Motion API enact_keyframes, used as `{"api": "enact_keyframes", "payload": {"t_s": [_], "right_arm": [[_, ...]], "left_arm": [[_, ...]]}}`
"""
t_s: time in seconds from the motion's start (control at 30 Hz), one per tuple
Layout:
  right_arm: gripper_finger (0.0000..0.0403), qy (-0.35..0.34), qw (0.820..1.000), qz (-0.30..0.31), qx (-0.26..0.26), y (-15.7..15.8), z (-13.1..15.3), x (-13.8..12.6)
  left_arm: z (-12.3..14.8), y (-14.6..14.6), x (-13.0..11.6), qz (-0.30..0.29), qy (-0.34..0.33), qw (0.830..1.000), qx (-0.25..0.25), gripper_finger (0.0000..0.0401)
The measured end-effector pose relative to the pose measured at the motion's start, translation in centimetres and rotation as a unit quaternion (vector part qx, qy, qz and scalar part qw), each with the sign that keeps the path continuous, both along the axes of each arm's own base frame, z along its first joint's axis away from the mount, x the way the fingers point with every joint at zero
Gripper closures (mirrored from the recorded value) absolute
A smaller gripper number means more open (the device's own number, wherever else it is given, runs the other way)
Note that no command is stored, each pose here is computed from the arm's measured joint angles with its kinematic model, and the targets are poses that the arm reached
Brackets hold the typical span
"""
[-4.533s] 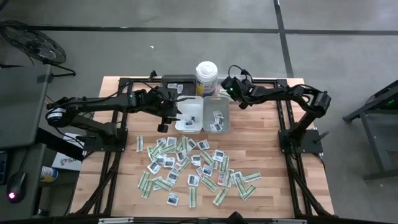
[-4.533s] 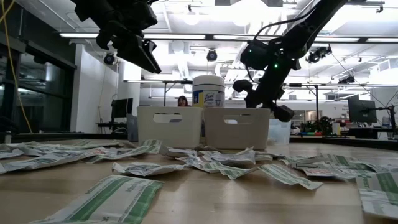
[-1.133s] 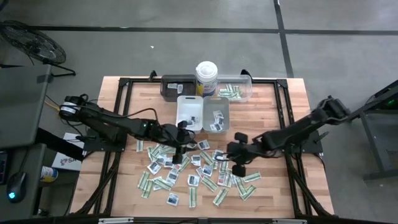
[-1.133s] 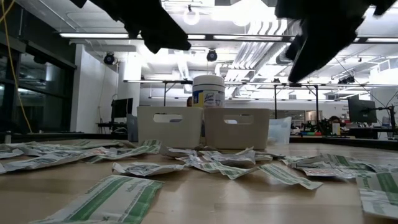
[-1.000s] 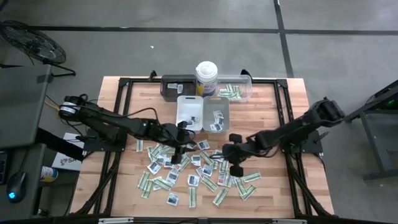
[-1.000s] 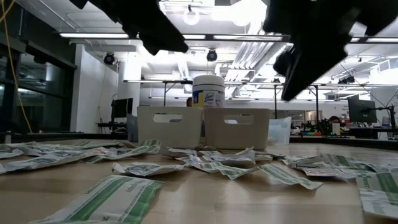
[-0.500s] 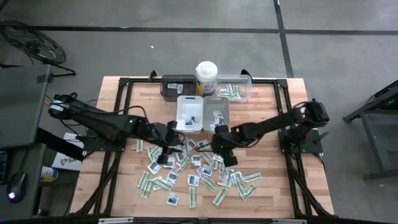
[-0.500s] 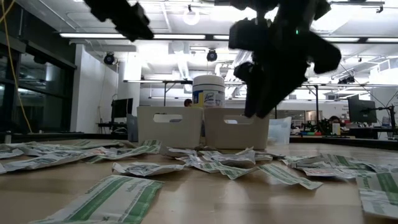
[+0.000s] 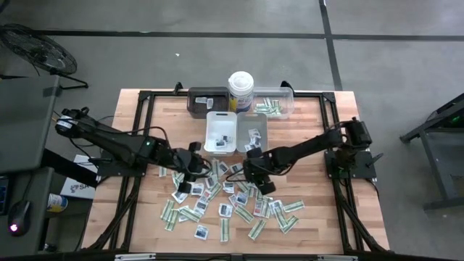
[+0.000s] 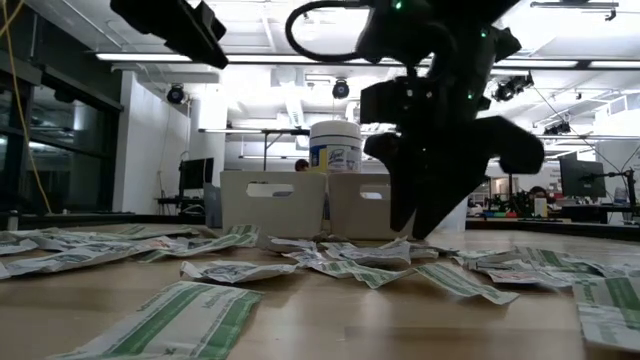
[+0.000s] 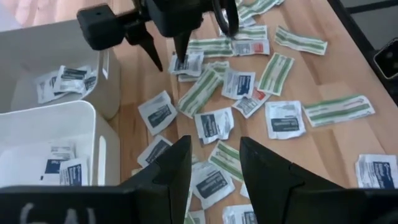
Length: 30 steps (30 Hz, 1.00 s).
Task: Pick & Place First Aid Supplies
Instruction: Put the wipe into the gray bin
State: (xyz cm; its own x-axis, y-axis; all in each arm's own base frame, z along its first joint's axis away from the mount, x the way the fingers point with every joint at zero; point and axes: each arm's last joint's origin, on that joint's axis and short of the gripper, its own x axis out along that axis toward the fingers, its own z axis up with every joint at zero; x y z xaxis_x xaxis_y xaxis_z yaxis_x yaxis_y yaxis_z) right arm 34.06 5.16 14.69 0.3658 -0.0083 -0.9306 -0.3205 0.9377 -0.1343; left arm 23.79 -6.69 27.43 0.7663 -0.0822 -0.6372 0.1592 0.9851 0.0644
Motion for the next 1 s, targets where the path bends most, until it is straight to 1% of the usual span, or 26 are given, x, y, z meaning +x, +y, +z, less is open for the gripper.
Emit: {"api": "enact_keyframes", "payload": {"t_s": [0.27,0.4,0.6,1.0], "right_arm": [[0.0246,0.007,1.0,-0.01,-0.009,-0.8,-1.0,0.4],[0.0249,0.014,1.0,-0.014,-0.02,-0.9,-1.5,0.5],[0.0251,0.025,0.999,-0.014,-0.02,-0.9,-2.1,0.6],[0.0295,0.043,0.999,-0.009,-0.011,-0.8,-2.6,0.4]], "left_arm": [[-0.1,0.1,-0.1,0.001,0.005,1.0,0.002,0.0268],[-0.1,0.1,-0.1,0.002,0.005,1.0,0.003,0.0268],[-0.1,0.1,0.0,0.003,0.004,1.0,0.005,0.0268],[-0.1,0.1,0.0,0.005,0.004,1.0,0.006,0.0268]]}}
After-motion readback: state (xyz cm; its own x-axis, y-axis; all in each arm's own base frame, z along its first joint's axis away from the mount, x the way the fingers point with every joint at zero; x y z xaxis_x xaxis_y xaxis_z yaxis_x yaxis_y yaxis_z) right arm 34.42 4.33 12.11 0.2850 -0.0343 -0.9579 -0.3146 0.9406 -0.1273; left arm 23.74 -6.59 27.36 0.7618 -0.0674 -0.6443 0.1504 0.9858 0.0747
